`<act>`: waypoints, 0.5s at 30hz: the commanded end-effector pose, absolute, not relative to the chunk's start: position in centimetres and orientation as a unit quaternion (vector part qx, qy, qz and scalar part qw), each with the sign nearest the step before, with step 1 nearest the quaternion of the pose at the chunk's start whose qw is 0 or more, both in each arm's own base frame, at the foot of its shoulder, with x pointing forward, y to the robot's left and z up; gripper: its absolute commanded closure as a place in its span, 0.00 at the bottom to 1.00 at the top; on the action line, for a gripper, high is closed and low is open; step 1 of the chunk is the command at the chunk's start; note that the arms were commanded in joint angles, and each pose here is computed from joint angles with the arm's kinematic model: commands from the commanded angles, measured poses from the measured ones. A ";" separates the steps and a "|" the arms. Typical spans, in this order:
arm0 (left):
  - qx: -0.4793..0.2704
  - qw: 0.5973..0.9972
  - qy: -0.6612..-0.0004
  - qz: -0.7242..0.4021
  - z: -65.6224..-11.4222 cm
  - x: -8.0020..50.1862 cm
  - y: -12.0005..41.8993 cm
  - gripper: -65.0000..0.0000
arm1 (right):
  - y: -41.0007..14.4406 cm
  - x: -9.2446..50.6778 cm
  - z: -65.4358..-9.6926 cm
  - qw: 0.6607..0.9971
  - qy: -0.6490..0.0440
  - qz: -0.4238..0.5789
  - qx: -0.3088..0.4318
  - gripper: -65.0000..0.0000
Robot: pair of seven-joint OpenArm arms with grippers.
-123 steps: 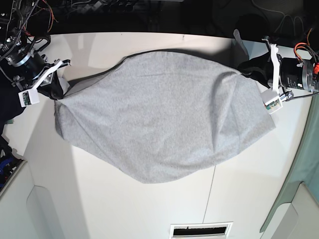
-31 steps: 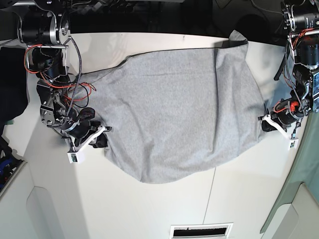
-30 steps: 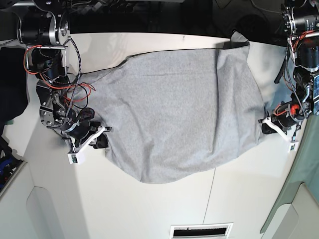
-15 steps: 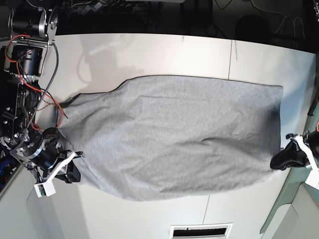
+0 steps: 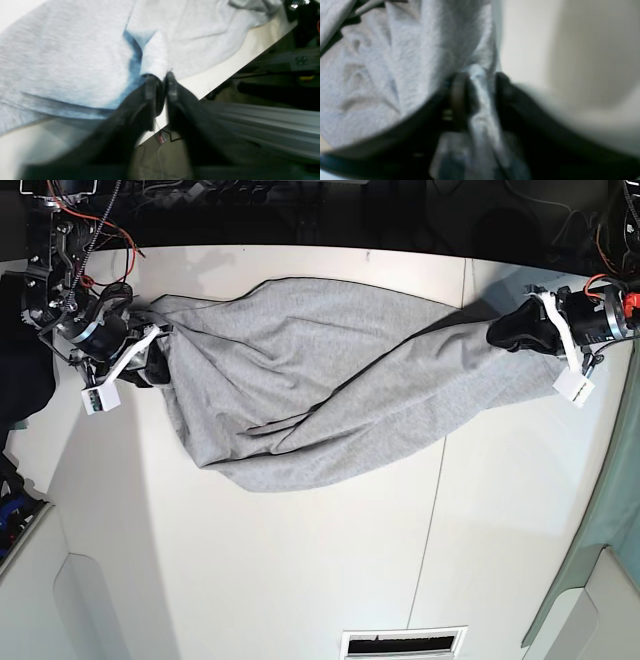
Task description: Layout the t-shirt on the table in an organized manner, then fold the t-shirt properly
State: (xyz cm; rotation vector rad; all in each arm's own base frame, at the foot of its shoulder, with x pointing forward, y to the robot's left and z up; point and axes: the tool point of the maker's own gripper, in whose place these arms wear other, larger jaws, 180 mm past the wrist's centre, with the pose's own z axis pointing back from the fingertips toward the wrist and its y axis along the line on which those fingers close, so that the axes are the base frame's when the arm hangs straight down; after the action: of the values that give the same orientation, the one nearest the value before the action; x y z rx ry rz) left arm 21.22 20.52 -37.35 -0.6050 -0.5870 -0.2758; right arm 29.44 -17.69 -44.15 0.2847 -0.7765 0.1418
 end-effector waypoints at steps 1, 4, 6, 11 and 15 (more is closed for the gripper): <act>-0.291 0.896 -0.305 -0.141 -36.1 22.1 20.9 0.72 | -18.2 31.0 -42.5 0.901 -0.407 0.069 0.136 0.53; -0.285 0.893 -0.317 -0.146 -35.3 23.1 21.3 0.58 | -18.2 33.0 -40.9 0.890 -0.430 0.070 0.134 0.45; -0.280 0.886 -0.341 -0.143 -34.1 24.3 21.8 0.58 | -18.5 34.7 -39.4 0.880 -0.452 0.066 0.134 0.45; -0.241 0.866 -0.421 -0.125 -30.3 27.8 24.6 0.58 | -19.8 38.9 -35.4 0.855 -0.502 0.041 0.119 0.45; -0.181 0.866 -0.448 -0.130 -30.6 29.4 26.6 0.58 | -20.0 41.5 -34.1 0.844 -0.526 0.027 0.099 0.45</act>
State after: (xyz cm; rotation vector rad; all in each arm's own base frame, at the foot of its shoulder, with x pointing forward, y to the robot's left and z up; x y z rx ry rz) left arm 28.90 26.43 -31.72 -0.3787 -0.9075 -0.2579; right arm 40.45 -19.80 -35.90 0.2080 -1.0561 0.0547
